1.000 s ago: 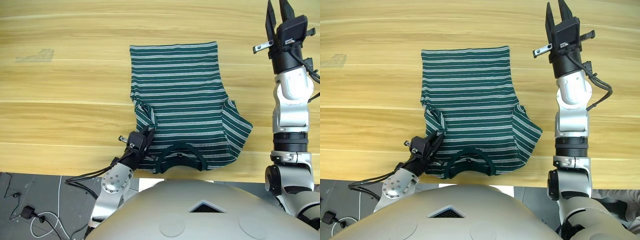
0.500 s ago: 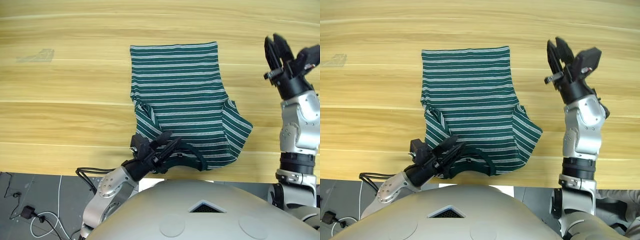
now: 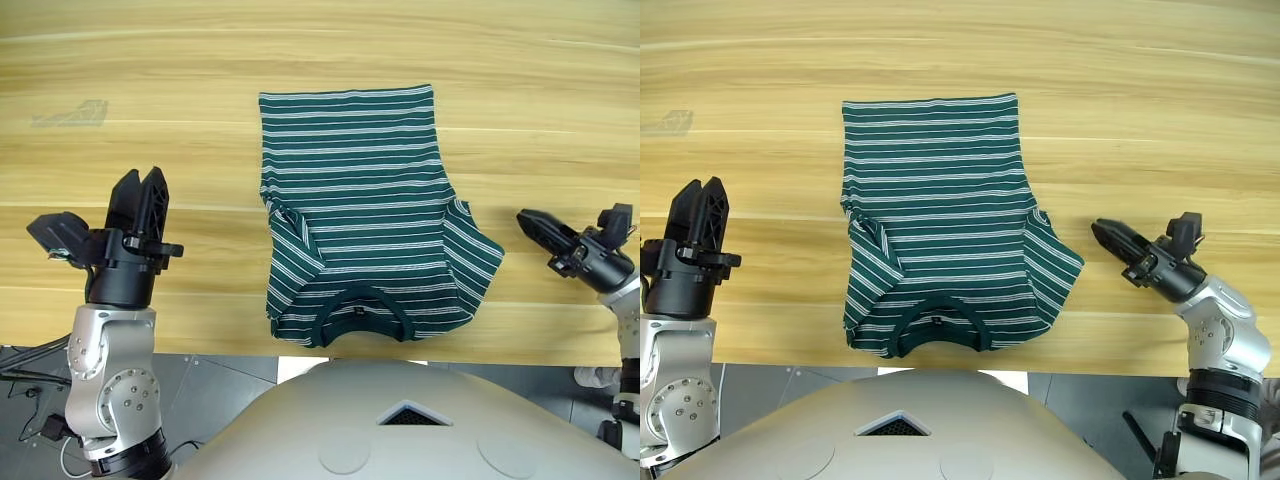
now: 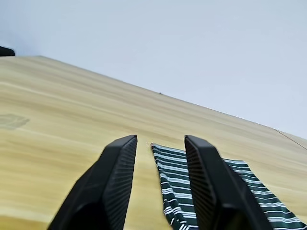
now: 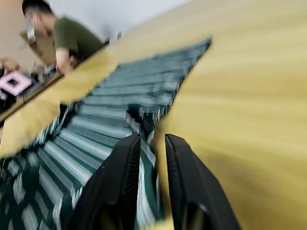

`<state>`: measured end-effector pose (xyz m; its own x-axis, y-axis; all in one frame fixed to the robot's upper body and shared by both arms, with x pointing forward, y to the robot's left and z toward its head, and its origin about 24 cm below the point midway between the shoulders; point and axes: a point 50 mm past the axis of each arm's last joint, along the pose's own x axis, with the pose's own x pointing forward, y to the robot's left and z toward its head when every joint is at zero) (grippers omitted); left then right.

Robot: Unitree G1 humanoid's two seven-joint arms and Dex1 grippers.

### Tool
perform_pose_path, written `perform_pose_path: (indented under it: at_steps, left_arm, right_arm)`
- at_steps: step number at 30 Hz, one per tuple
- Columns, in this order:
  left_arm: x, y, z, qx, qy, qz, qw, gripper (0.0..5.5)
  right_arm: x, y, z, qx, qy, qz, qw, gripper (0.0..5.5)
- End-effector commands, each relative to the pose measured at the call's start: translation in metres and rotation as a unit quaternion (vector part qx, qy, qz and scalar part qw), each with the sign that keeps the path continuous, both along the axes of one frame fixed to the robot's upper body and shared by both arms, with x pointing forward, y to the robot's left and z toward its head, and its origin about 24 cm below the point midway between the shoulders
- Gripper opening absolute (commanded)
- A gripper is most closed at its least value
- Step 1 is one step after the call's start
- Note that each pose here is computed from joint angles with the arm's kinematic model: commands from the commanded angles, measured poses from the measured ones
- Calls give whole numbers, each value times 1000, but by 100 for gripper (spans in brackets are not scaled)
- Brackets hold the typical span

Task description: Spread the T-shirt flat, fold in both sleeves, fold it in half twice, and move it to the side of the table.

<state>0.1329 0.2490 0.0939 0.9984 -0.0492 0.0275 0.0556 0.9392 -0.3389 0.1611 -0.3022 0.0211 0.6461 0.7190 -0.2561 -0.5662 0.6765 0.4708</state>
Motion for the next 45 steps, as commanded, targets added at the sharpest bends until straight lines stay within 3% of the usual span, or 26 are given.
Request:
perform_pose_path:
  at_steps: [1, 3, 20, 29, 39, 45]
  left_arm:
    - [-2, 0, -8, 4, 21, 12, 1000, 185]
    - [-2, -1, -10, 7, 27, 11, 1000, 185]
    - [-1, -4, -20, 37, 42, 23, 998, 185]
    - [5, -4, -22, 59, 42, 18, 997, 185]
    - [9, -4, -25, 69, 37, 19, 997, 185]
    - [11, -7, -28, 68, 37, 15, 997, 185]
  right_arm:
    - [-3, -5, -1, -8, 13, 11, 1000, 141]
    - [-3, -6, -5, -17, 19, 6, 1000, 170]
    - [-9, -6, -26, -104, 73, 66, 990, 170]
    - [-8, -8, -27, -102, 77, 86, 988, 4]
    - [5, -16, -9, -108, 28, 76, 991, 4]
    - [15, 6, 8, -79, -26, 120, 989, 4]
